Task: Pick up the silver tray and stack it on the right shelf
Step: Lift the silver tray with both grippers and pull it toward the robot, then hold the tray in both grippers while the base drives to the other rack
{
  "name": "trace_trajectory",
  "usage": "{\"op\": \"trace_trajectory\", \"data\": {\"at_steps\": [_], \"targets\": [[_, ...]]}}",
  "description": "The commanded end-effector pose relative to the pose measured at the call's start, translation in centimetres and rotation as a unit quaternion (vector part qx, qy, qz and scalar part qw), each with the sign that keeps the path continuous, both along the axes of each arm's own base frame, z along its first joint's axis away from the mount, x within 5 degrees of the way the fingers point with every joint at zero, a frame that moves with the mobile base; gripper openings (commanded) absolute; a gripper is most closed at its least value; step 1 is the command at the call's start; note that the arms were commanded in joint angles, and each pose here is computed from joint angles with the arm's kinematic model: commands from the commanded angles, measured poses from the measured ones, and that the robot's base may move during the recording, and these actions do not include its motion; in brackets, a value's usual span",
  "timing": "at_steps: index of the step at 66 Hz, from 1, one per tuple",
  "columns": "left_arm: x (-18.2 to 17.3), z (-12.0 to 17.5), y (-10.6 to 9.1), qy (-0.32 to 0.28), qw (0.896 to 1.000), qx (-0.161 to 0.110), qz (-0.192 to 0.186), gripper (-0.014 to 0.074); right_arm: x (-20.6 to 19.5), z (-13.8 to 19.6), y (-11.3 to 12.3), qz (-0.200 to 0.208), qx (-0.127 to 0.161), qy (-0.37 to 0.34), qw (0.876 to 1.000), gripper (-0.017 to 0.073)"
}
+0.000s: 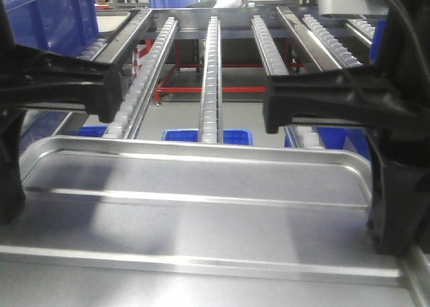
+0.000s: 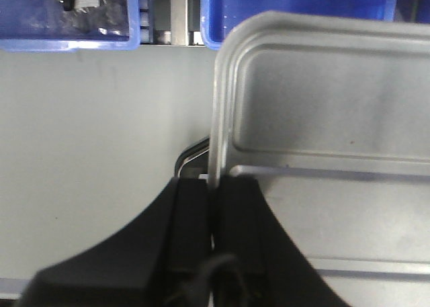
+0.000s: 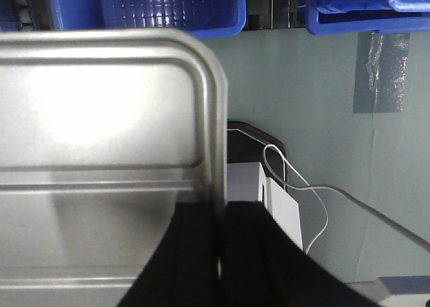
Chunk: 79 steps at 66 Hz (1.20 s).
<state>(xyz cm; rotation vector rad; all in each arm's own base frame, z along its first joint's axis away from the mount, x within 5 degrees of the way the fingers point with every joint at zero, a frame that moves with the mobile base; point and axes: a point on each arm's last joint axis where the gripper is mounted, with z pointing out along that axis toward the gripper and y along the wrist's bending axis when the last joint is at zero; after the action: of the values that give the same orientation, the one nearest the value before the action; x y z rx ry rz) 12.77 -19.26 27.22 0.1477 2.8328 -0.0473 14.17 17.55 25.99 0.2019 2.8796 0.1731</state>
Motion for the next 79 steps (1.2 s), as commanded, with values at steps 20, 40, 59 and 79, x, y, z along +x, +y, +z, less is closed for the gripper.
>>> {"op": "trace_trajectory", "data": {"at_steps": [20,40,59,79], "targets": [[-0.78,1.55,0.38,-0.025,0.997,-0.072,-0.007,-0.0099,0.33,1.81,0.27,0.008,0.042,-0.048,0.998,0.0052],[-0.79,1.54,0.41,-0.025,0.997,-0.07,-0.007,-0.0099,0.39,1.88,0.38,0.009,0.047,-0.052,0.997,0.0052],[-0.79,1.53,0.45,-0.024,0.997,-0.068,-0.006,-0.0099,0.37,1.87,0.36,0.009,0.046,-0.051,0.998,0.0052],[-0.79,1.53,0.45,-0.024,0.997,-0.068,-0.006,-0.0099,0.36,1.86,0.33,0.009,0.044,-0.05,0.998,0.0052]]}}
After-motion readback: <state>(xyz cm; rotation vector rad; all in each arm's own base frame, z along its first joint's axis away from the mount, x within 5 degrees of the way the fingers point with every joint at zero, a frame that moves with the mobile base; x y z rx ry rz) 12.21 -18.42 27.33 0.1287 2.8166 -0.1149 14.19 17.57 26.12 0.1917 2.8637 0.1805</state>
